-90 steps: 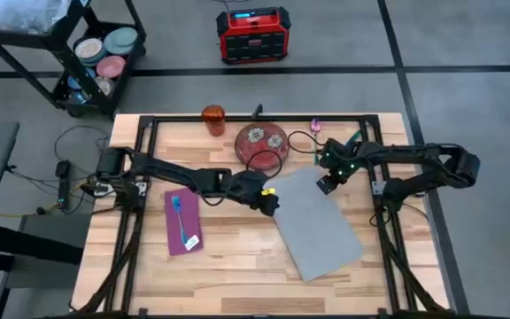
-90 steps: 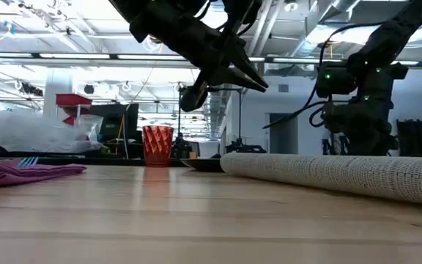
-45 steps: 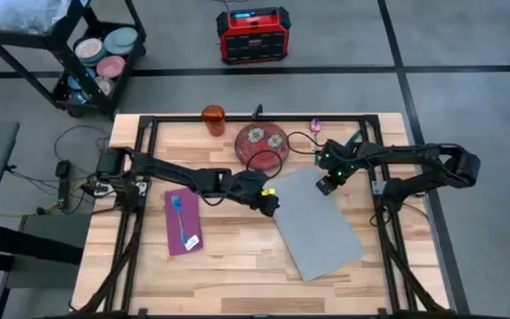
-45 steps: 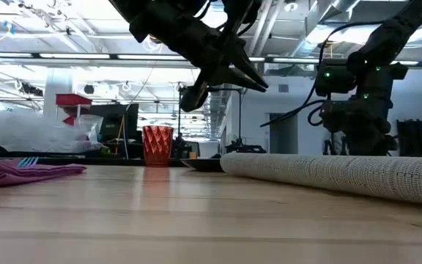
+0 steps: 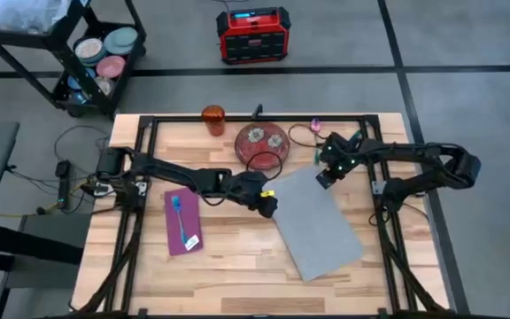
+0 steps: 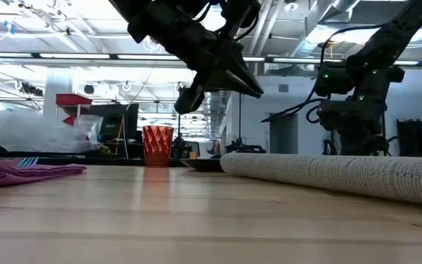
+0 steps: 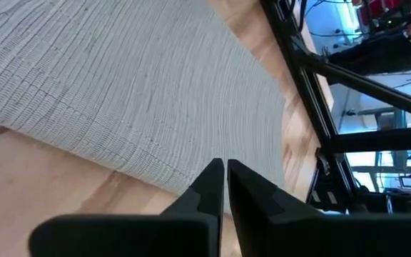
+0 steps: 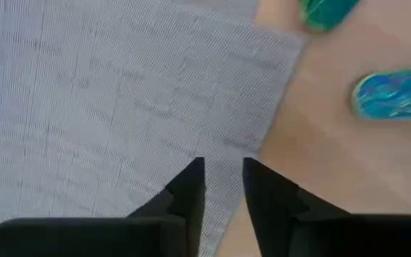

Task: Set table place
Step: Prepare the gray placemat

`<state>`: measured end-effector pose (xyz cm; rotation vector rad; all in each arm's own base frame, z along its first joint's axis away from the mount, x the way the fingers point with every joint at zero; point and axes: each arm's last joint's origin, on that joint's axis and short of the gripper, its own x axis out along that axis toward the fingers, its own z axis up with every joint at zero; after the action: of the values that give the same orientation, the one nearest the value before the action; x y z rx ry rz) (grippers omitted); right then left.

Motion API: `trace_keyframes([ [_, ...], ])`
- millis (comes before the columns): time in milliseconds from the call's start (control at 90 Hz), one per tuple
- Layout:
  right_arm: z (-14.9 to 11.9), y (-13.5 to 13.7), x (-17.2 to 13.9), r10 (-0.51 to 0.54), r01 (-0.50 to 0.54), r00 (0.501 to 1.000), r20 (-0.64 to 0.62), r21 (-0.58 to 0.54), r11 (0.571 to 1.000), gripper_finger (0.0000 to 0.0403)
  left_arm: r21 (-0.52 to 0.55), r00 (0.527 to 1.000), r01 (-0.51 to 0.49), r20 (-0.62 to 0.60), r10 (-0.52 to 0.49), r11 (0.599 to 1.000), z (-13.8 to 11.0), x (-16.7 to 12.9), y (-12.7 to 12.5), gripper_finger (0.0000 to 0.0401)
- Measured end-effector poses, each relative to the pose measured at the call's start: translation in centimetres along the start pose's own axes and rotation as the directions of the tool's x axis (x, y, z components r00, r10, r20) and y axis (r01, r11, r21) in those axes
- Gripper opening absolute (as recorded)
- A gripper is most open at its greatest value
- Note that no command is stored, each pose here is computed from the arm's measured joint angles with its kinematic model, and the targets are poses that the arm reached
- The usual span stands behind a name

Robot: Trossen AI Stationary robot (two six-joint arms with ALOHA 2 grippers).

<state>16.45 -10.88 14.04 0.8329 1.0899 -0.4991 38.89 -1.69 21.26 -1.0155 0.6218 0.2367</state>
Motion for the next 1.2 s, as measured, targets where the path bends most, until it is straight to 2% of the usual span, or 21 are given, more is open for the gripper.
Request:
trace_keyframes([
  [200,0.3,-0.8,-0.2,0.006,-0.006,1.0,0.009,0.028,1.0,0.0153,0.013,1.0,0.004,-0.017,-0.003,1.0,-0.1,0.0,0.0,0.0003],
  [344,0.4,-1.0,-0.3,0.003,-0.003,1.0,0.014,0.03,1.0,0.0174,0.011,0.999,-0.022,-0.034,0.022,1.0,-0.2,0.0,0.3,0.0003],
  [700,0.5,-1.0,-0.2,0.005,-0.006,1.0,0.022,0.026,1.0,0.0167,0.028,0.999,-0.027,-0.037,0.028,0.999,-0.3,0.0,0.3,0.0003],
  [878,0.7,-0.9,1.6,0.0,0.001,0.999,-0.044,0.02,1.0,0.0166,0.028,0.999,-0.031,-0.04,0.032,0.999,-0.3,0.0,0.4,0.0003],
  [1022,1.3,-0.6,2.4,0.052,-0.052,0.997,-0.051,0.011,0.999,0.0166,0.028,0.999,-0.033,-0.042,0.034,0.999,-0.3,0.0,0.4,0.0003],
  [1200,2.2,-0.3,2.3,0.062,-0.061,0.997,-0.037,0.006,0.998,0.0159,0.029,0.999,-0.032,-0.041,0.033,0.999,-0.3,0.0,0.4,0.0003],
])
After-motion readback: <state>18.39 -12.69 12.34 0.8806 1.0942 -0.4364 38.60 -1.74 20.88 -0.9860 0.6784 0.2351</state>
